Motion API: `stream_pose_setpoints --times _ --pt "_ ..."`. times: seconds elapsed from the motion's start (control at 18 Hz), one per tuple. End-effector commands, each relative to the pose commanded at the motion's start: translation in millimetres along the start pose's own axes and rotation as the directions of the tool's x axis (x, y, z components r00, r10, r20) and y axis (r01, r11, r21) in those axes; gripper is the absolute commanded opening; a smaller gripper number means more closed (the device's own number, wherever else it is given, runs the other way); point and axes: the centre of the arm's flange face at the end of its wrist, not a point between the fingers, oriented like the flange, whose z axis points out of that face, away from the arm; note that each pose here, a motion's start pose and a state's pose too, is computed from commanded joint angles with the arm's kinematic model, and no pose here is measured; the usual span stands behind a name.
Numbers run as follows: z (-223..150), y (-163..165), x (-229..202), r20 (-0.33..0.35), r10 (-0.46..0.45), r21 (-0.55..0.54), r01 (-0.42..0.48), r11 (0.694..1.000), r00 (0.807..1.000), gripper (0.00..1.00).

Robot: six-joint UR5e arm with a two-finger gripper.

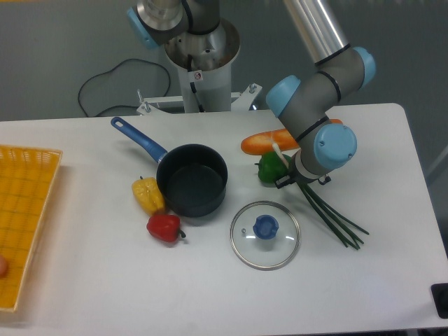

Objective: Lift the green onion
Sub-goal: 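Close the gripper around the green onion stalks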

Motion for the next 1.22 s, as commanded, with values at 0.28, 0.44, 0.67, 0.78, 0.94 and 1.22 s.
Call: stream_pose_setpoints --times 0.28,0.44,0.67,0.78,0.94,1.22 --pt "-4.8 -4.7 -10.1 -0.003 -0.015 0.011 0.015 1.000 1.000 0.28" --pt "-6.8 -6.2 -12.5 -0.002 -0.020 0.013 0.020 1.000 1.000 0.05" --pt "-7.8 -8.0 -12.5 -0.005 -0.020 0.015 0.020 1.000 1.000 0.00" --pt "-8.4 -8.9 -12.7 -0.004 -0.018 0.017 0.019 1.000 1.000 0.00" --pt "-23.2 -13.5 -16.5 0.001 -0.023 0.025 0.023 0.999 1.000 0.00" --pt "-55.6 -8.5 -14.5 0.055 -0.006 -0.020 0.007 1.000 0.998 0.00"
